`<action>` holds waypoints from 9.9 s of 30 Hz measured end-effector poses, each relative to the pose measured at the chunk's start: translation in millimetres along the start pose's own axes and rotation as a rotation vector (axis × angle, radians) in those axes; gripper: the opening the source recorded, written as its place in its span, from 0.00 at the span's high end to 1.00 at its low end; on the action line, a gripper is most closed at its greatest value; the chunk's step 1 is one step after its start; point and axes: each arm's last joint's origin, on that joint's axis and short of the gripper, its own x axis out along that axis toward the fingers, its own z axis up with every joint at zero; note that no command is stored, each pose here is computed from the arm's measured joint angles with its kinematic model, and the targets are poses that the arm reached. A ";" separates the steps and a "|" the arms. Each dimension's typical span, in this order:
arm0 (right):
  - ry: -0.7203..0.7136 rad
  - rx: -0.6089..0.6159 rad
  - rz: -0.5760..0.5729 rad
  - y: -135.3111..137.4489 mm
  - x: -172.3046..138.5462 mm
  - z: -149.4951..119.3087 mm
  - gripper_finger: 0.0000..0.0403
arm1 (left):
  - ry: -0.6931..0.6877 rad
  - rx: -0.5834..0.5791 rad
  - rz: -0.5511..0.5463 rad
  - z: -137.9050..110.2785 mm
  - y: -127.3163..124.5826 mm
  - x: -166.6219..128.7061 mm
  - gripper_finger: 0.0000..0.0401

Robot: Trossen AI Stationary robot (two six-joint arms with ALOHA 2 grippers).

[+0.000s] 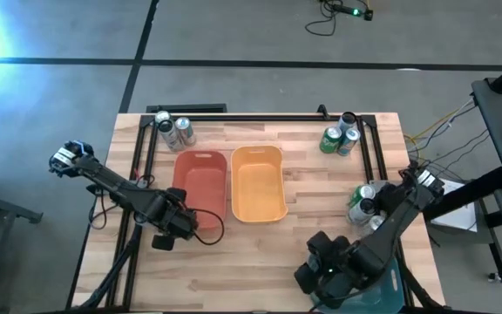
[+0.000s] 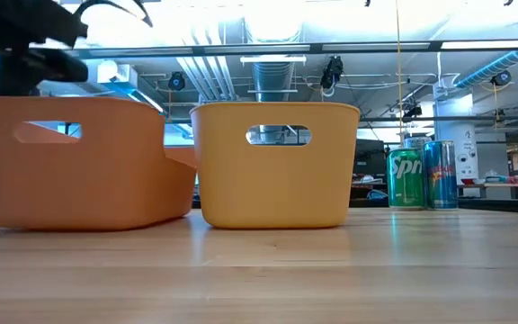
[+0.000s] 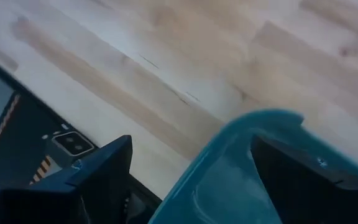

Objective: Sort soda cans
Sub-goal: Move the orange bin on the left side of the yellow bin, then move the blue bin on the right side of the yellow bin

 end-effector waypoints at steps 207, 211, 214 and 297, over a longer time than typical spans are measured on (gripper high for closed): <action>-0.241 -1.257 -0.192 -107.0 -9.7 27.4 0.97 | -0.154 0.003 -0.092 29.7 -2.9 -43.5 0.66; -0.236 -1.275 -0.203 -115.2 11.3 22.1 0.97 | -0.121 0.004 -0.083 26.5 -2.0 -42.9 0.66; -0.240 -1.286 -0.192 -119.6 24.8 18.5 0.97 | -0.091 -0.003 -0.075 23.7 -1.2 -42.5 0.66; -0.131 -1.015 -0.047 -111.3 50.5 51.0 0.97 | -0.808 -0.199 -0.033 161.5 -41.2 -75.5 0.66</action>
